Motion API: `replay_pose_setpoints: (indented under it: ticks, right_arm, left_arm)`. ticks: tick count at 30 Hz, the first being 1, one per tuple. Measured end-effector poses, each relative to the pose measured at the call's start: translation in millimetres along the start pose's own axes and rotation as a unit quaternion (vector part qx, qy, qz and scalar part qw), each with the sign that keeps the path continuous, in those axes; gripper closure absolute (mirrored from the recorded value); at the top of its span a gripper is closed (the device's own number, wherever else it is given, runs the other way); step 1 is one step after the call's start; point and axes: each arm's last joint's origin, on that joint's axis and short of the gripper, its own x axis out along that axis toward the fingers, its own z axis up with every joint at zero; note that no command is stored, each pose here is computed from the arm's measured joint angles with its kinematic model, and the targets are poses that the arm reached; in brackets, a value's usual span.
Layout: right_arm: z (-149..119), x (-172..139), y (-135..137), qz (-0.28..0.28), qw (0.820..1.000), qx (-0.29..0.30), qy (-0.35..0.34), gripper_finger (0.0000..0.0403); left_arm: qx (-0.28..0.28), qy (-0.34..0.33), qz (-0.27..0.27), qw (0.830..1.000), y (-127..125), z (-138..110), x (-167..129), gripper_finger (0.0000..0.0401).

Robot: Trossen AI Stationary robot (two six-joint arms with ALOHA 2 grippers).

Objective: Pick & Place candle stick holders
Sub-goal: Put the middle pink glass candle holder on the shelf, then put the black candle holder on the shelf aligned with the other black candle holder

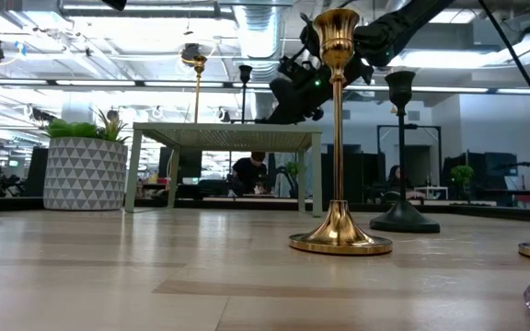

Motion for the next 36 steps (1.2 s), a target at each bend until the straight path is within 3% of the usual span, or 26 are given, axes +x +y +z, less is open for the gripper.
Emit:
replay_pose_setpoints:
  ticks: [15, 22, 28, 36]
  right_arm:
    - [-1.0, 0.2, -7.1, -0.041, 0.999, 0.004, 0.006, 0.0403]
    - [-1.9, -0.8, -0.6, -0.014, 1.0, 0.0, 0.013, 0.0403]
    - [10.2, -23.1, 16.0, 0.018, 1.0, -0.013, 0.015, 0.0403]
    - [35.9, -76.0, 46.1, 0.083, 0.996, -0.024, -0.01, 0.0403]
  left_arm:
    - [0.0, 0.0, 0.0, 1.0, 0.0, -0.2, 0.0, 0.0392]
    - [0.0, 0.0, 0.0, 1.0, 0.0, -0.3, 0.0, 0.0396]
    - [0.001, 0.002, 0.0, 1.0, -0.1, -0.5, 0.0, 0.0393]
    - [0.004, 0.004, -0.001, 1.0, -0.7, -2.9, 0.4, 0.0394]
